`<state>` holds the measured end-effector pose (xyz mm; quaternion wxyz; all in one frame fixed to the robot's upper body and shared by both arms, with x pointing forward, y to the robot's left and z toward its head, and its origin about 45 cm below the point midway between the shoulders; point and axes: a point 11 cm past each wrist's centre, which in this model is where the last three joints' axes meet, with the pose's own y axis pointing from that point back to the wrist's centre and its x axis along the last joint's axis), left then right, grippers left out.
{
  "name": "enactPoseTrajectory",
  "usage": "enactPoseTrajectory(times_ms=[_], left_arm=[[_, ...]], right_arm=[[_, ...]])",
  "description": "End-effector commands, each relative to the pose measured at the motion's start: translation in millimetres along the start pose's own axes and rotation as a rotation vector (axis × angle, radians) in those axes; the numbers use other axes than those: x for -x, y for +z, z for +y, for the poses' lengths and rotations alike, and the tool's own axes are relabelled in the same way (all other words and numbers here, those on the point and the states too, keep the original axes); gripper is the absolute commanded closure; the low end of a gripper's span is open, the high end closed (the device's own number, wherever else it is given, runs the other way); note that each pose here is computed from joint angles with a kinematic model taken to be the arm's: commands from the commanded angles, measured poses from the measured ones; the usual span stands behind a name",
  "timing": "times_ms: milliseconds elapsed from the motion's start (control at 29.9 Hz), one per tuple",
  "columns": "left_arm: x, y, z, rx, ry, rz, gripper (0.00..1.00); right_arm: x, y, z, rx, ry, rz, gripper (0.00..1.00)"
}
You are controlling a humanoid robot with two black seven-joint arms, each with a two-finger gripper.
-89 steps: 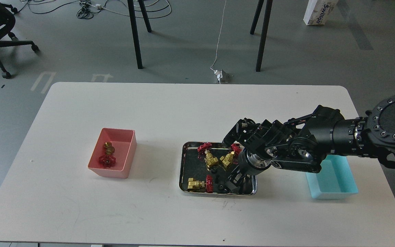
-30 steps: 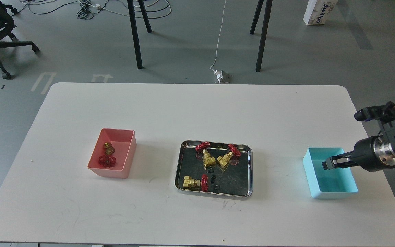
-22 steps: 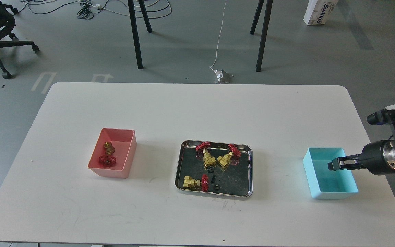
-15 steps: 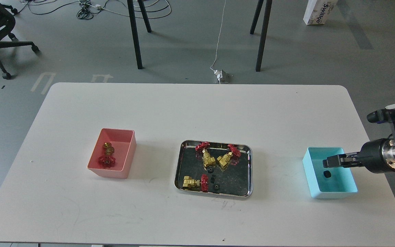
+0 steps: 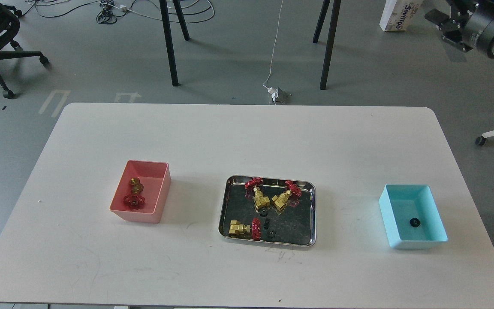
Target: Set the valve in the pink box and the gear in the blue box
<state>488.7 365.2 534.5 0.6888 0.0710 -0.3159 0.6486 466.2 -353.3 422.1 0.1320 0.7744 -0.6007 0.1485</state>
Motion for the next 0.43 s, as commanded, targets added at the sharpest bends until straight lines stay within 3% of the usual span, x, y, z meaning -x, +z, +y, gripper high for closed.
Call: enactPoseTrajectory(times_ms=[0, 167, 401], left_arm=[[1.7, -1.8, 0.3, -0.006, -0.007, 0.0, 0.05], [13.8, -18.3, 5.7, -0.052, -0.036, 0.004, 0.05], [33.0, -28.7, 14.9, -0.066, -0.075, 0.005, 0.05]], right_arm=[[-28.4, -11.1, -14.2, -0.001, 0.232, -0.222, 0.06], [-21.1, 3.1, -33.0, 0.085, 0.371, -0.295, 0.04], [-19.6, -16.0, -38.1, 0.032, 0.367, -0.304, 0.01]])
